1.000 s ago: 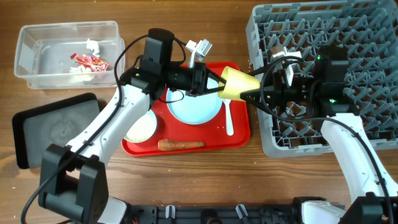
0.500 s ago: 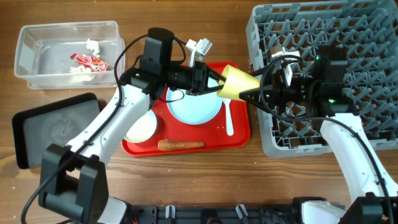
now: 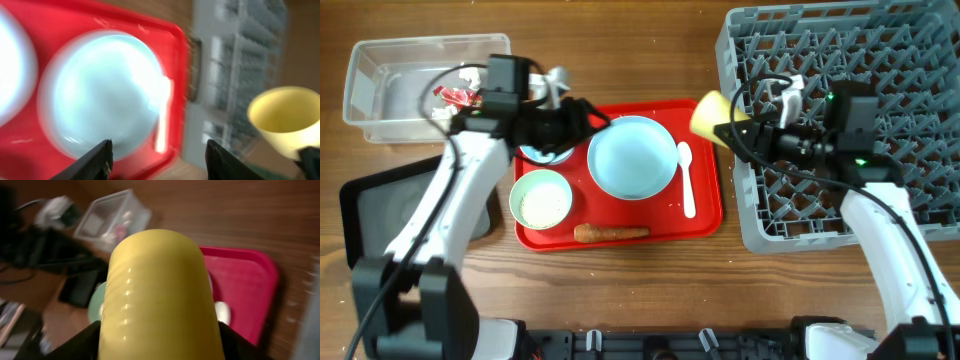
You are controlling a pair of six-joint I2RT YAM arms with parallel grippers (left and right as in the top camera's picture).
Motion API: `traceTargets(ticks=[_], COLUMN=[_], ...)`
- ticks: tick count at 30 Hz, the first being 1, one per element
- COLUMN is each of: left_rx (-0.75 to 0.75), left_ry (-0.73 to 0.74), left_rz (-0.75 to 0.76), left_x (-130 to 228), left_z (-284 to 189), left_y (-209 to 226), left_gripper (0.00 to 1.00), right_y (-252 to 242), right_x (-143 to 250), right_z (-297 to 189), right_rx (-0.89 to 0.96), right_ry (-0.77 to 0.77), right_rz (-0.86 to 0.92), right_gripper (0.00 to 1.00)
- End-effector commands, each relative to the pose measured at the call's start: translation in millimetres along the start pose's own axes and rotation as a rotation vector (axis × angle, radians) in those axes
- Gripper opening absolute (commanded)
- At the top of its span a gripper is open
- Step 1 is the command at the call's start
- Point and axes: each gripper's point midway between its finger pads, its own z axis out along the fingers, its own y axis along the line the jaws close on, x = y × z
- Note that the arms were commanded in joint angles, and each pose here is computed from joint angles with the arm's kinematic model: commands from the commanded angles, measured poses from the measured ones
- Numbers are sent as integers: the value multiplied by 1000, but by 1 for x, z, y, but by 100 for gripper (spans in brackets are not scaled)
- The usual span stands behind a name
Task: Sort waste into correct bins and load items into the dishwasher rack
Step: 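Place the yellow cup in the rack's right side with the right gripper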
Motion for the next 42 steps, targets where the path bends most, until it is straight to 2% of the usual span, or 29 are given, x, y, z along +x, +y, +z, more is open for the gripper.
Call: traceTargets(ticks=[1,3,5,11,13,19,26,27,28,29,30,32,33,39,42], left_rx=[-288,-479,-582,-627,-627,-627,-627,-627,-627,-627,-627,-627,-627,-627,-627], left_ry=[-223,-315,-354,-356,-357,-357,-357,-357,-357,-357,-357,-356,-356,-356,-356], left_rz=[53,13,-11,-32,-32,-32,-32,-32,-32,-32,-32,-32,-32,-32,-32], left_x=[-28,-31,-29,-23,-23,-23,-23,-23,-23,-23,-23,-23,-23,-23,-23], left_z=[-57,-94,-115,-126,-126,-126,-126,-126,-126,-126,-126,-126,-126,-126,-126], left_y=[43,73,88,96,96,96,96,96,96,96,96,96,96,96,96], left_gripper=[60,62,63,64,65,65,65,65,65,65,65,65,65,65,65], right_y=[-33,-43,-58,-129,-159,-213,-252,-256,-264,-267,-270,-272,-271,-267,-258], right_x=[-44,-54,-58,-29,-9,40,59,59,50,43,33,23,21,27,17], right_z=[-58,-96,-132,-226,-258,-280,-252,-250,-246,-244,-243,-241,-240,-237,-236], right_rx=[398,541,672,997,1092,1132,1063,1059,1036,1019,1000,976,962,949,912], right_ry=[-72,-66,-74,-95,-125,-68,18,17,-18,-47,-85,-121,-127,-103,-137], right_rz=[-33,8,64,311,477,754,826,827,806,786,761,741,738,759,741], right_gripper=[24,24,21,20,20,20,20,22,35,53,64,96,100,100,100])
